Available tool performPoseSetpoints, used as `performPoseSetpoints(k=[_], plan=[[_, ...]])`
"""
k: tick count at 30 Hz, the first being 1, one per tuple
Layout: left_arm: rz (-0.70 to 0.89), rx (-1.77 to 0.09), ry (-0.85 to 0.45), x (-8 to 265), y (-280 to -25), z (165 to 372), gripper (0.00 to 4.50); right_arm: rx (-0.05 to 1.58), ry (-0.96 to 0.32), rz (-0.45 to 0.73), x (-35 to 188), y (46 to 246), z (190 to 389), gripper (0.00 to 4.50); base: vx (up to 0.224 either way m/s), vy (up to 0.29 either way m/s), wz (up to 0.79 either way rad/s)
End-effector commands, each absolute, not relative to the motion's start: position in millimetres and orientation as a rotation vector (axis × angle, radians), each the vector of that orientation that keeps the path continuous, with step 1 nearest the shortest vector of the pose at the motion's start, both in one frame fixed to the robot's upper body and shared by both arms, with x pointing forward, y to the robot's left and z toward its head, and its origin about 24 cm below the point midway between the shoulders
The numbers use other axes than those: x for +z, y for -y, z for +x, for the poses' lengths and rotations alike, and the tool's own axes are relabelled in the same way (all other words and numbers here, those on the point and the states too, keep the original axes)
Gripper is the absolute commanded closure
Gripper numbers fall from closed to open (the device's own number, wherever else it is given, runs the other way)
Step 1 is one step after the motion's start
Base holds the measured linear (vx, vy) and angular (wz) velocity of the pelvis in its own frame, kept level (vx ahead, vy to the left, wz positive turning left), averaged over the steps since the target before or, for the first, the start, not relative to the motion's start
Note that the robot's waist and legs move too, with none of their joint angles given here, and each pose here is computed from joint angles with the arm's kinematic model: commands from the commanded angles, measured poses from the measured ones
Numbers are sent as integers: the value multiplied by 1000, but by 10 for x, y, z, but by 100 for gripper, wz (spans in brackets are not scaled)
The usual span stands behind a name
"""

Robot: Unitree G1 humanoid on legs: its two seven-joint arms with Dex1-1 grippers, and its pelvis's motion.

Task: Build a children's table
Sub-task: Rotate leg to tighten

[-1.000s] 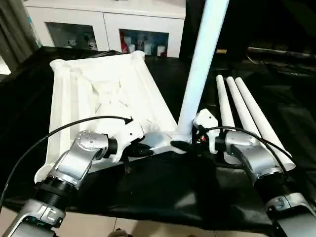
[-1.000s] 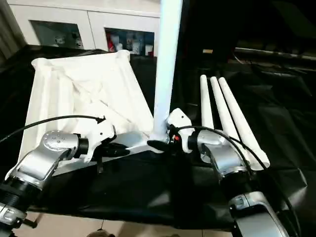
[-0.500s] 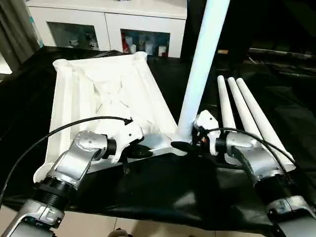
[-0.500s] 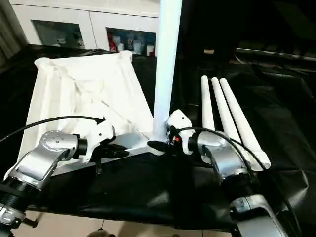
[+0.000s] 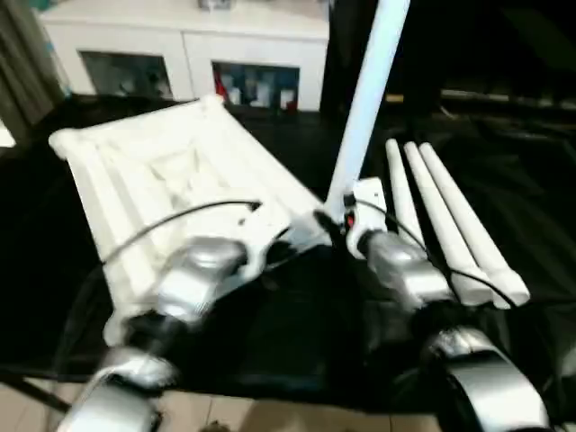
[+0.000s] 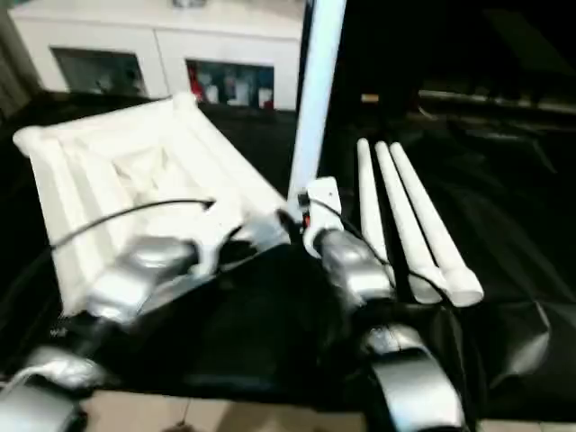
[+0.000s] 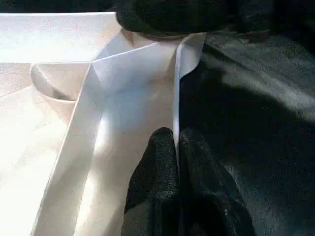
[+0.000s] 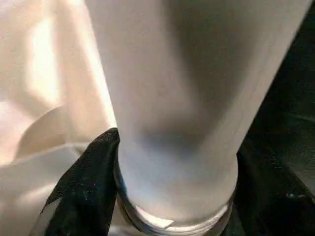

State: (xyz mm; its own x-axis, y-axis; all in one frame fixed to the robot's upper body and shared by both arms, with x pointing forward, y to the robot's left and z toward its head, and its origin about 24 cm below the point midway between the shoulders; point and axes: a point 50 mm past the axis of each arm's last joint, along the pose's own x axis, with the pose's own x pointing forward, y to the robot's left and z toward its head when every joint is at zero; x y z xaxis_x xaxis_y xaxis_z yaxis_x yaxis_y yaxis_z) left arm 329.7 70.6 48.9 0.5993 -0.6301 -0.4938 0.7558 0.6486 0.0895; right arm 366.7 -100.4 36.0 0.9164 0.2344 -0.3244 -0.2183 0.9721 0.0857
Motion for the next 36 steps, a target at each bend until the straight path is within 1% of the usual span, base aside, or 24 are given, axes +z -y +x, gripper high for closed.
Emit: performPoseSetpoints(k=[1,3,4,5,6,8,9,11,13,15,16,17,18,19,20,22,23,24,27,29,33,36], plan=[[295,-800,-412,527,-588,3308,450,187,-501,86,18,1012,3502,177,0,0,0],[305,-812,-410,518,-552,3294,450,190,-490,83,36,979,3516,177,0,0,0],[312,-818,-410,512,-551,3285,450,195,-481,101,53,962,3526,177,0,0,0],[317,-820,-410,508,-549,3280,450,196,-476,114,64,950,3534,121,0,0,0],[320,-824,-408,506,-558,3274,450,219,-464,163,90,927,3545,107,0,0,0],[323,-827,-407,501,-584,3268,450,241,-438,213,140,904,3573,101,0,0,0],[331,-829,-407,500,-619,3267,450,260,-405,233,190,897,3598,101,0,0,0],[337,-835,-401,504,-651,3269,450,268,-387,228,218,911,3614,73,0,0,0],[344,-847,-392,512,-697,3270,450,299,-359,195,262,935,3634,60,0,0,0],[362,-864,-368,530,-736,3271,450,346,-341,164,299,962,3645,28,0,0,0],[364,-870,-364,534,-750,3269,450,369,-331,153,315,974,3648,28,0,0,0],[368,-885,-355,543,-774,3262,450,424,-313,140,353,991,3648,24,0,0,0],[368,-885,-355,543,-774,3262,450,424,-313,140,353,991,3648,16,0,0,0],[375,-903,-358,544,-836,3250,450,561,-280,101,422,1025,3623,7,0,0,0],[384,-909,-359,544,-869,3248,450,634,-267,72,450,1046,3595,7,0,0,0],[387,-921,-359,547,-932,3245,450,754,-240,4,489,1103,3523,7,0,0,0],[391,-942,-350,559,-967,3239,450,811,-235,-48,499,1163,3476,7,0,0,0],[394,-956,-343,567,-989,3234,450,846,-235,-82,503,1201,3444,7,0,0,0],[391,-1040,-332,595,-1054,3179,450,924,-237,-176,526,1329,3369,7,0,0,0],[404,-1138,-340,611,-1137,3097,450,974,-235,-226,579,1434,3329,7,0,0,0],[395,-1194,-344,638,-1204,3047,450,1003,-227,-215,655,1473,3298,7,0,0,0],[388,-1207,-341,654,-1227,3038,450,1015,-227,-212,665,1473,3293,7,0,0,0]])
